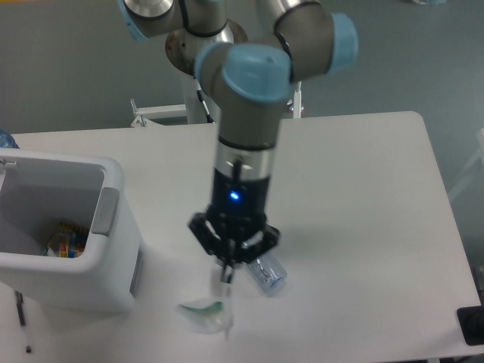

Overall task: Place the trash in the trash can
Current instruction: 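Lift the white paper and carry it over the white bin, then open the gripper to drop the paper into the bin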

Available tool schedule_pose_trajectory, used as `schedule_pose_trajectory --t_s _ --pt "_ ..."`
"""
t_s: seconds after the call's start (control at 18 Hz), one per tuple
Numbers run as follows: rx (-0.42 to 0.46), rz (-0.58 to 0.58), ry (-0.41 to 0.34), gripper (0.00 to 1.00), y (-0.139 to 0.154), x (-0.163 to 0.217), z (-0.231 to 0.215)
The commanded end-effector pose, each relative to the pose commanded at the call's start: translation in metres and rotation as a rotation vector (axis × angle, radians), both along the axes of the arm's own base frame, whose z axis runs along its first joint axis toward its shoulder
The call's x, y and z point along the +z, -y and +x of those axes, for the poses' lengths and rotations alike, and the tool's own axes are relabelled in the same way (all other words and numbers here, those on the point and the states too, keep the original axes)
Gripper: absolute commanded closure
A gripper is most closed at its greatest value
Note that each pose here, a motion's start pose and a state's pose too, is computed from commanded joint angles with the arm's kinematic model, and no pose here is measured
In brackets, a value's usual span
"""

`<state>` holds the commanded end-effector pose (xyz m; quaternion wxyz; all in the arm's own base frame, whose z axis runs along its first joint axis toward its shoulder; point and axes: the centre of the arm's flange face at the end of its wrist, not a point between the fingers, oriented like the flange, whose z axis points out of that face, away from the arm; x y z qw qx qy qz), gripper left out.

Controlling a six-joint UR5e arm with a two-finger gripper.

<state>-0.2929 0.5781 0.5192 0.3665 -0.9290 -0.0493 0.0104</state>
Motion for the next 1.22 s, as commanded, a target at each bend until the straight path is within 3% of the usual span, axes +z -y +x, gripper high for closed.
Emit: schedule_pose_trajectory --t_s 0.17,0.33,0.78,1.22 --pt "-0.034 0.062 0.016 1.00 0.006 0.024 0.012" --pt "-0.110 0.126 0.089 1.00 0.004 0.030 0.027" --pt "-0.149 0.159 0.113 1.00 0.052 0.045 0.082" --pt "-0.160 0.113 0.223 1.00 0.026 0.023 0.124"
